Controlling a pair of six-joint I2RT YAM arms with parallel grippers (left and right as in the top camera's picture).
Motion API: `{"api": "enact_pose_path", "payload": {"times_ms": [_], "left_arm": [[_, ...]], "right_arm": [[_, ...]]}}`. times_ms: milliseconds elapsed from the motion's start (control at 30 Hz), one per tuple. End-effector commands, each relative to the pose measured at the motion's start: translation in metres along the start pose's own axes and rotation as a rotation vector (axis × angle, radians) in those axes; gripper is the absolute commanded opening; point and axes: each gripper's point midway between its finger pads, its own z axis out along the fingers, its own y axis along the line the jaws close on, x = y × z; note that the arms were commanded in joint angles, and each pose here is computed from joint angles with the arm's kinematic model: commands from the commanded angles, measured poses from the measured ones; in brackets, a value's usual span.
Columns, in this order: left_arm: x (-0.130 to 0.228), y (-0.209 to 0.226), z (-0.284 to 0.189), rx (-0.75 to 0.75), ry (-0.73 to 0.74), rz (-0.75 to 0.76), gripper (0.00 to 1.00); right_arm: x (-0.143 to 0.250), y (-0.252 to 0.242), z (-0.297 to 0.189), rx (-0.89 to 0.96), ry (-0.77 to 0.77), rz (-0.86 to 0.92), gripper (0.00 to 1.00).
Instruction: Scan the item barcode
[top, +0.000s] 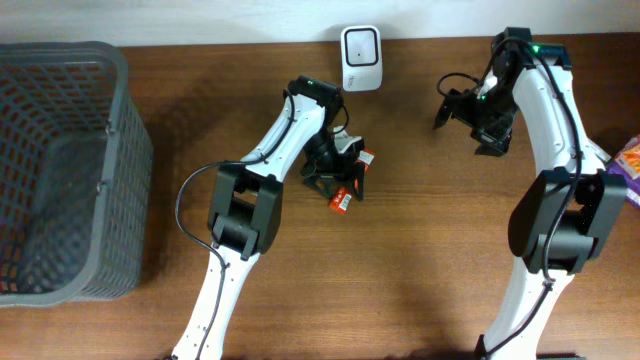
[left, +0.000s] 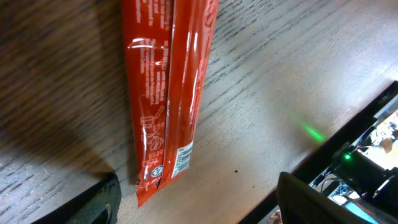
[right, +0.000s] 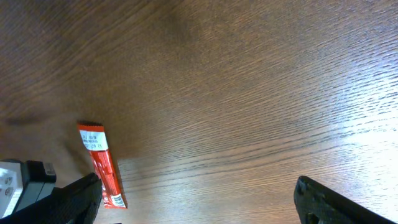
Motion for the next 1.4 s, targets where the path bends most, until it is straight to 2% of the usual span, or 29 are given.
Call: {"api": "enact_pose_path", "payload": {"times_ms": [0, 100, 167, 200, 233, 333, 400, 500, 567, 700, 800, 867, 933, 1000, 1067, 1167, 1233, 1300, 1367], "left_arm": [[-0.001, 0.026, 0.038, -0.006, 0.077, -0.031, 0.61], [-0.006, 0.034, 0.049, -0.010, 0.074, -0.089, 0.45], [-0.011, 0.041, 0.053, -0.037, 0.061, -0.111, 0.30], [-0.011, 0.049, 0.052, -0.088, 0.057, -0.154, 0.11], [-0.011, 0.056, 0.051, -0.130, 0.056, -0.183, 0.00], [-0.011, 0.058, 0.048, -0.143, 0.049, -0.203, 0.00], [-0.012, 0.063, 0.028, -0.235, 0.029, -0.225, 0.00], [-0.016, 0.062, -0.021, -0.387, -0.054, -0.235, 0.00], [-0.027, 0.054, -0.054, -0.460, -0.165, -0.190, 0.00], [-0.022, 0.038, -0.093, -0.540, -0.257, -0.158, 0.00], [-0.019, 0.002, -0.102, -0.369, -0.292, -0.128, 0.00], [-0.018, -0.021, -0.094, -0.182, -0.267, -0.123, 0.00], [-0.017, -0.037, -0.089, -0.079, -0.246, -0.114, 0.00], [-0.016, -0.058, -0.089, 0.052, -0.233, -0.102, 0.00], [-0.016, -0.069, -0.093, 0.134, -0.229, -0.098, 0.00], [-0.014, -0.095, -0.112, 0.370, -0.235, -0.038, 0.00], [-0.015, -0.089, -0.119, 0.393, -0.249, -0.051, 0.00], [-0.015, -0.093, -0.130, 0.469, -0.256, -0.052, 0.00], [-0.015, -0.094, -0.134, 0.494, -0.261, -0.051, 0.00]], "right_arm": [[-0.001, 0.002, -0.007, -0.012, -0.015, -0.013, 0.99], [-0.001, 0.002, -0.007, -0.012, -0.015, -0.013, 0.99], [-0.001, 0.002, -0.007, -0.012, -0.015, -0.013, 0.99], [-0.001, 0.002, -0.007, -0.012, -0.015, -0.013, 0.99], [-0.001, 0.002, -0.007, -0.012, -0.015, -0.013, 0.99], [-0.001, 0.002, -0.007, -0.012, -0.015, -0.013, 0.99], [-0.001, 0.002, -0.007, -0.012, -0.015, -0.013, 0.99], [-0.001, 0.002, -0.007, -0.012, -0.015, -0.013, 0.99], [-0.001, 0.002, -0.007, -0.012, -0.015, -0.013, 0.99], [-0.001, 0.002, -0.007, -0.012, -0.015, -0.013, 0.99], [-0.001, 0.002, -0.007, -0.012, -0.015, -0.012, 0.99], [-0.006, 0.004, -0.007, -0.021, -0.036, -0.019, 0.98], [0.001, 0.001, -0.007, -0.010, -0.006, -0.009, 0.99], [0.003, 0.013, -0.007, -0.074, 0.010, -0.015, 0.99], [0.010, 0.043, -0.011, -0.251, 0.049, -0.092, 0.99], [0.021, 0.074, -0.009, -0.469, 0.131, -0.157, 0.99], [0.031, 0.088, -0.003, -0.607, 0.212, -0.152, 0.99], [0.041, 0.105, 0.001, -0.811, 0.268, -0.174, 0.92], [0.051, 0.108, 0.007, -0.915, 0.318, -0.158, 0.83]]}}
